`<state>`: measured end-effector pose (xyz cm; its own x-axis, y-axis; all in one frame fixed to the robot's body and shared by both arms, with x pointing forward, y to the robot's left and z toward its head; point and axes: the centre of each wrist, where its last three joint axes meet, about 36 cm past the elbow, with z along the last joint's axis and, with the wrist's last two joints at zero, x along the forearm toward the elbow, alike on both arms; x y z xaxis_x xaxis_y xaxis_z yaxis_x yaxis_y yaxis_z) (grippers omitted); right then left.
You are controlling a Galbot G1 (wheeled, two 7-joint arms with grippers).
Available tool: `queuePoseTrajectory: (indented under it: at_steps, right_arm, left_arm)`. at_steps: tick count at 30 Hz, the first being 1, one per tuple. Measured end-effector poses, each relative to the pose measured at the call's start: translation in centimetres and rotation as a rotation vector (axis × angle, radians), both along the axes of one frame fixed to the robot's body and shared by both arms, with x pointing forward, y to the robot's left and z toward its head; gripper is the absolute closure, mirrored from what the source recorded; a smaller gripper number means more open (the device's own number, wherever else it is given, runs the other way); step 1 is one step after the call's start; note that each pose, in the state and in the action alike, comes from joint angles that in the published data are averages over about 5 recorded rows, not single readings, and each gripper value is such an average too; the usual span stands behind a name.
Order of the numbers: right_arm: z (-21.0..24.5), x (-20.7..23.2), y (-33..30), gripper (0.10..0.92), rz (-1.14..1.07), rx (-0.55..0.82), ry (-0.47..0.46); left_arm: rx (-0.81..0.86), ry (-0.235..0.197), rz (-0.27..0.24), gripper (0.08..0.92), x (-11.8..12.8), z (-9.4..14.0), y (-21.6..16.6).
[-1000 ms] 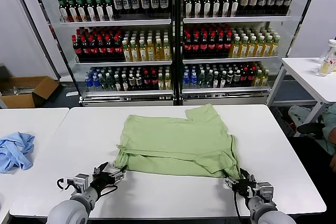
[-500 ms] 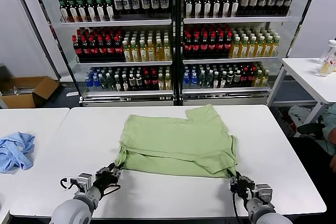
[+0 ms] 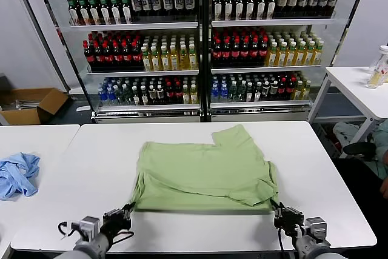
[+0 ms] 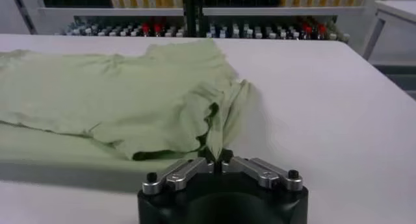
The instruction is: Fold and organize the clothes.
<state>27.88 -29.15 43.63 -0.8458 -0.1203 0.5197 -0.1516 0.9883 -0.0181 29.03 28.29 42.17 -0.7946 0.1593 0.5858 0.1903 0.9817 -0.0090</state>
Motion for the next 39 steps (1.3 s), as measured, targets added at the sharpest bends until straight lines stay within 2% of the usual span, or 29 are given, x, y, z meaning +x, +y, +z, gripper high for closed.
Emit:
queuePoseTrajectory:
  at_steps: [6, 10, 15, 20, 25, 30, 35, 39]
  right_arm:
    - [0.1, -1.3, 0.3, 0.874, 0.017, -0.008, 0.008]
    - [0.4, -2.0, 0.5, 0.791, 0.029, -0.016, 0.014]
    - [1.4, -2.7, 0.4, 0.644, 0.041, -0.029, 0.010]
    - [3.5, -2.5, 0.0, 0.497, 0.043, -0.042, -0.031]
    - [5.2, -0.9, -0.3, 0.358, 0.038, -0.048, -0.078]
    - [5.7, 2.3, -0.3, 0.222, 0.027, -0.044, -0.132]
    - [5.3, 6.5, 0.4, 0.201, 0.022, -0.019, -0.167]
    - [4.8, 10.7, 1.4, 0.199, 0.018, 0.008, -0.184]
  left_arm:
    - [0.029, 0.031, -0.001, 0.918, -3.3, 1.1, -0.6]
    - [0.055, 0.047, -0.005, 0.896, -4.8, 1.6, -0.9]
    - [0.071, 0.043, 0.000, 0.767, -5.7, 2.4, -0.9]
    - [0.077, 0.003, 0.002, 0.620, -5.6, 3.9, -0.7]
    - [0.060, -0.056, -0.009, 0.481, -4.6, 5.2, -0.3]
    - [0.027, -0.112, -0.028, 0.334, -2.3, 5.4, 0.3]
    - [-0.004, -0.144, -0.045, 0.207, 1.0, 4.9, 1.4]
    - [-0.014, -0.157, -0.057, 0.180, 4.1, 4.2, 2.3]
